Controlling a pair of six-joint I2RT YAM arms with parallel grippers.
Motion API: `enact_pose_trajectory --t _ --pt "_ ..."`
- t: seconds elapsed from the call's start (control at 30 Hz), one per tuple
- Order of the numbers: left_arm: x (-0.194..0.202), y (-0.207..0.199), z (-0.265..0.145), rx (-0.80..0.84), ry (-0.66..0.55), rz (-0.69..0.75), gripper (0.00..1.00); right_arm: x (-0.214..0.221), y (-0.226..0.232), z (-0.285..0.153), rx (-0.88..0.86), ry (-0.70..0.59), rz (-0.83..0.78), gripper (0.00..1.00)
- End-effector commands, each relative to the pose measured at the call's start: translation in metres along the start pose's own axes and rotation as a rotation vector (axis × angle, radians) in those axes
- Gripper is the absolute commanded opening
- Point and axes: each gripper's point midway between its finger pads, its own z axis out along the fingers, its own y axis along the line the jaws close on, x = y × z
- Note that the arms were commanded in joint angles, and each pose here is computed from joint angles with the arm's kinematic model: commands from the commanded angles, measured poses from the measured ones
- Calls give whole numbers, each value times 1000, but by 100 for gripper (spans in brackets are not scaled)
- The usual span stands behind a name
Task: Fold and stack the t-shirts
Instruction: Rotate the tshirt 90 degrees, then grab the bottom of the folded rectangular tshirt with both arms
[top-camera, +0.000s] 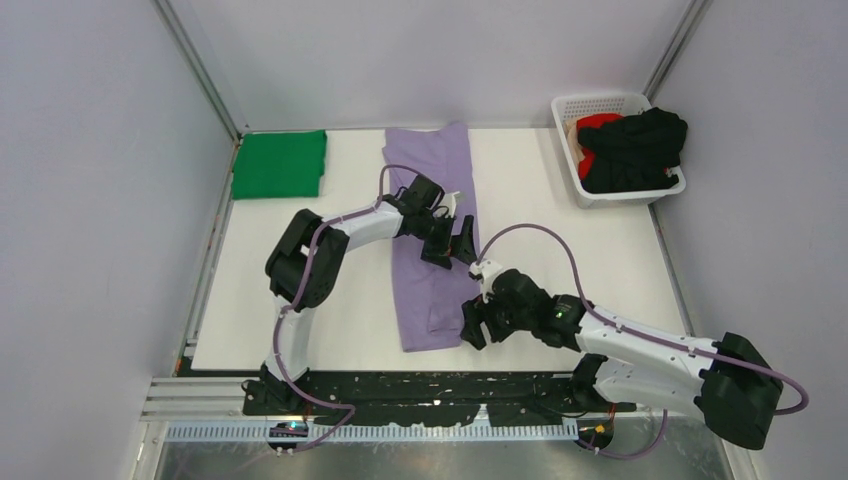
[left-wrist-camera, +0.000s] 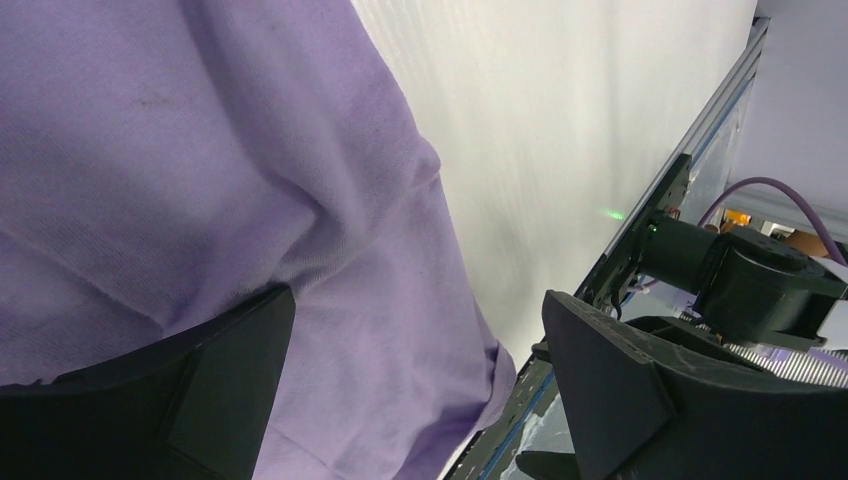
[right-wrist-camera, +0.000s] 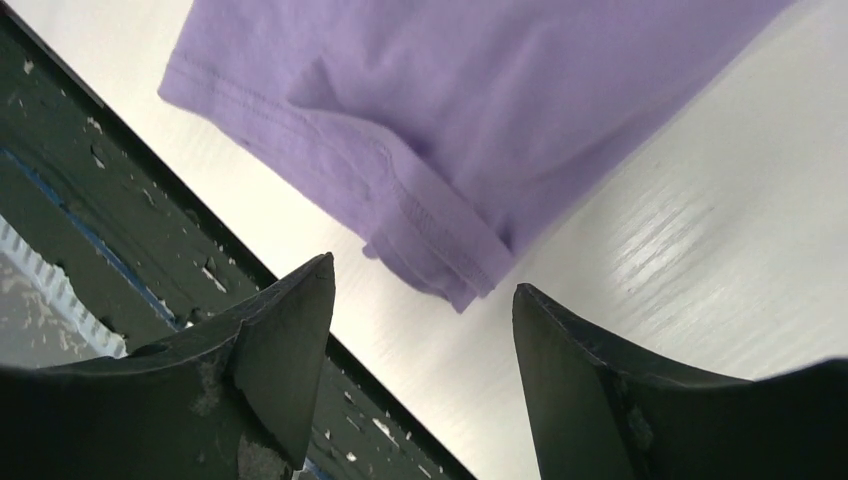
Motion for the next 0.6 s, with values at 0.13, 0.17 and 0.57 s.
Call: enact_pose_trajectory --t 0.13,0.17,0.57 --pt "4 1 2 39 20 66 99 -42 12 20 -94 -100 -25 70" --pt "4 1 2 38 18 68 100 -38 14 23 -110 -75 -27 69" --pt "-3 -2 -1 34 0 86 100 14 44 5 -286 133 -7 56"
